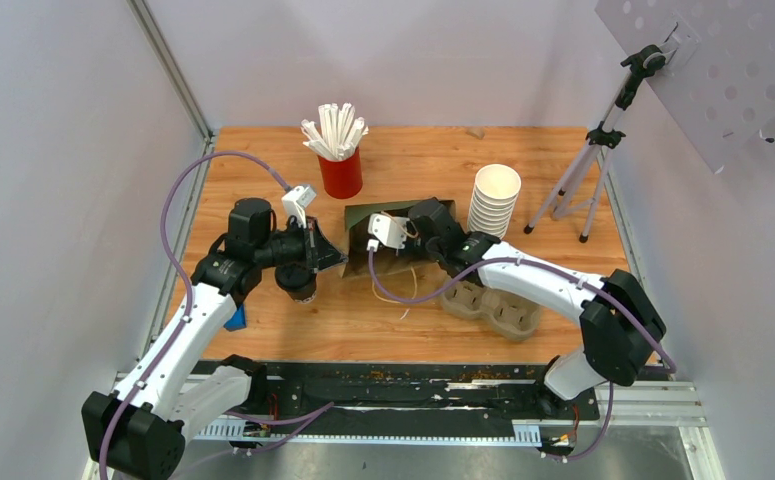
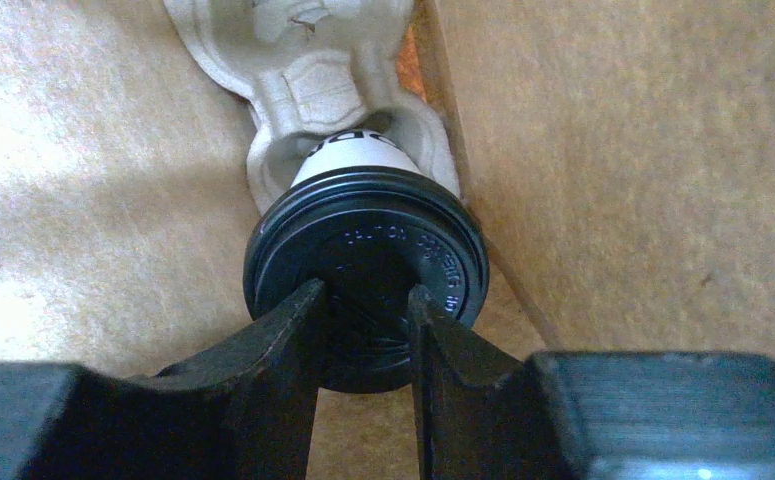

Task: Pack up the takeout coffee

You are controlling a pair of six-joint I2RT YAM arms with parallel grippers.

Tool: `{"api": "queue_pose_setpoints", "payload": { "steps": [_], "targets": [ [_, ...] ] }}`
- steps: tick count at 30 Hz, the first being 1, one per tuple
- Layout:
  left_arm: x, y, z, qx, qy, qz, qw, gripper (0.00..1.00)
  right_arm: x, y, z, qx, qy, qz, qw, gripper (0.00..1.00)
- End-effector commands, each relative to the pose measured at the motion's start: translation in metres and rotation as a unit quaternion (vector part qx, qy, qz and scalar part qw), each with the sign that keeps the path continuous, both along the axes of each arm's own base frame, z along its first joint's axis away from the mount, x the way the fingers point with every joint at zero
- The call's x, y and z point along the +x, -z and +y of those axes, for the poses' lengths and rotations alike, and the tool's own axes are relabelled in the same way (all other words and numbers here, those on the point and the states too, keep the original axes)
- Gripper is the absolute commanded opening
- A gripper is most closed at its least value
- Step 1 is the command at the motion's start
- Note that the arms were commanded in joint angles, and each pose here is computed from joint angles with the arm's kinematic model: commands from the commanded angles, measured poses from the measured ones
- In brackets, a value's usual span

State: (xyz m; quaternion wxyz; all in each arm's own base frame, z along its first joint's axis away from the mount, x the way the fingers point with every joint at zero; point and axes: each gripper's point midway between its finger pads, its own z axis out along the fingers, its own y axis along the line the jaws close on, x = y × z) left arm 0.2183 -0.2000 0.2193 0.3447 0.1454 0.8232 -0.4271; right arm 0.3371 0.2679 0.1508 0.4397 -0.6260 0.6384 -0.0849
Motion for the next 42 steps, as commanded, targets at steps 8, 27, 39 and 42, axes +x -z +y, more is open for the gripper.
{"api": "queue_pose_setpoints", "payload": {
  "steps": [8,27,39,42],
  "targets": [
    [-0.001,-0.007,-0.003,-0.007,0.011,-0.017,1.0,0.0,0.011,0.004,-0.001,0.018,0.023,0.01,1.0,0.36],
    [0.01,-0.009,-0.004,-0.005,-0.003,-0.016,1.0,0.0,-0.003,-0.021,-0.006,0.024,0.005,0.016,1.0,0.42],
    [0.014,-0.013,-0.004,-0.007,-0.011,-0.016,1.0,0.0,-0.008,-0.039,-0.011,0.033,0.004,0.008,0.999,0.44],
    [0.015,-0.013,-0.004,-0.009,-0.012,-0.015,1.0,0.0,-0.008,-0.048,-0.01,0.04,0.003,0.003,0.999,0.44]
  ]
}}
